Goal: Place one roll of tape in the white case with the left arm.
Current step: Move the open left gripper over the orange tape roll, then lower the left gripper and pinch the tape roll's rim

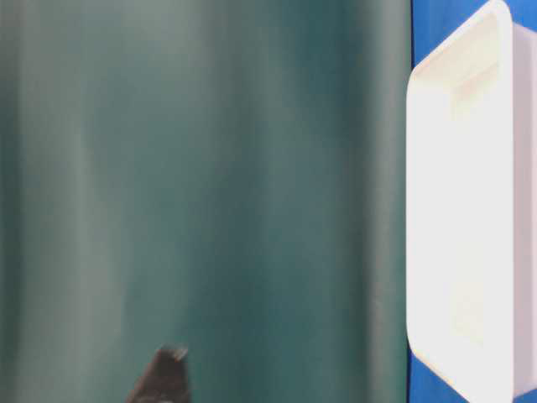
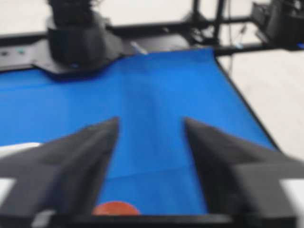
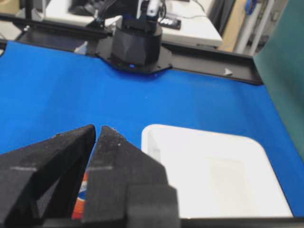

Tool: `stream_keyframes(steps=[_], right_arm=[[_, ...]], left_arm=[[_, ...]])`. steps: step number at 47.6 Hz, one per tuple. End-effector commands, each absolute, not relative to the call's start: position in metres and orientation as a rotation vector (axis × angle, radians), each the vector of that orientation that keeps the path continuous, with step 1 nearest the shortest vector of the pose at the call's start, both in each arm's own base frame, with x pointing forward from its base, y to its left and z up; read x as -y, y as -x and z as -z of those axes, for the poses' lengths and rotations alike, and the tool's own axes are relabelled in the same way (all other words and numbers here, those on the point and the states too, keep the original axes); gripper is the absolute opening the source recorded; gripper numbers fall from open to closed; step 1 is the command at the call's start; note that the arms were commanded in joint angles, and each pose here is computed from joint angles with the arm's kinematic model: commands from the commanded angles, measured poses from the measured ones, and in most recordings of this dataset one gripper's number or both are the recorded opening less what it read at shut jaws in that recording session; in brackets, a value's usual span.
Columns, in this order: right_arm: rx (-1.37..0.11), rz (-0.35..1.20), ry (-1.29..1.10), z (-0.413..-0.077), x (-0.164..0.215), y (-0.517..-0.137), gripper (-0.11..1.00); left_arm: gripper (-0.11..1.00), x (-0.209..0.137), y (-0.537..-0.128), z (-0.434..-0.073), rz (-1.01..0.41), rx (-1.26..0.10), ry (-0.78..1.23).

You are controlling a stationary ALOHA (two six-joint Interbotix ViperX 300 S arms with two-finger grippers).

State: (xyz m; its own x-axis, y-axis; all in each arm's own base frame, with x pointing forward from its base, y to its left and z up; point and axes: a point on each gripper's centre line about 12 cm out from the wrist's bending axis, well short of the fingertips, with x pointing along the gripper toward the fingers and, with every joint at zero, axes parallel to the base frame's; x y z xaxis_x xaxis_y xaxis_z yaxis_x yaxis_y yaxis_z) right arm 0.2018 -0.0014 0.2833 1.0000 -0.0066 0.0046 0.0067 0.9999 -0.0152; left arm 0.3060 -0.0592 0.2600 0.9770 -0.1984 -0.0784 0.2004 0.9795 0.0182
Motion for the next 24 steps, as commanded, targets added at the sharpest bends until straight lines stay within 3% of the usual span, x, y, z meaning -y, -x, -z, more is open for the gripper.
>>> stream_keyframes(steps=[1, 6, 24], right_arm=[[0.018, 0.010, 0.012, -0.291, 0.002, -0.205, -0.11], [0.008, 0.010, 0.011, -0.289, 0.002, -0.206, -0.11], [-0.037, 0.011, 0.015, -0.282, 0.002, -0.206, -0.11]], left_arm=[[0.65, 0.068, -0.321, -0.265, 0.216, -0.079, -0.012], [0.88, 0.073, -0.339, -0.251, 0.217, -0.165, 0.025], [0.87, 0.084, -0.398, -0.204, 0.169, -0.516, 0.088]])
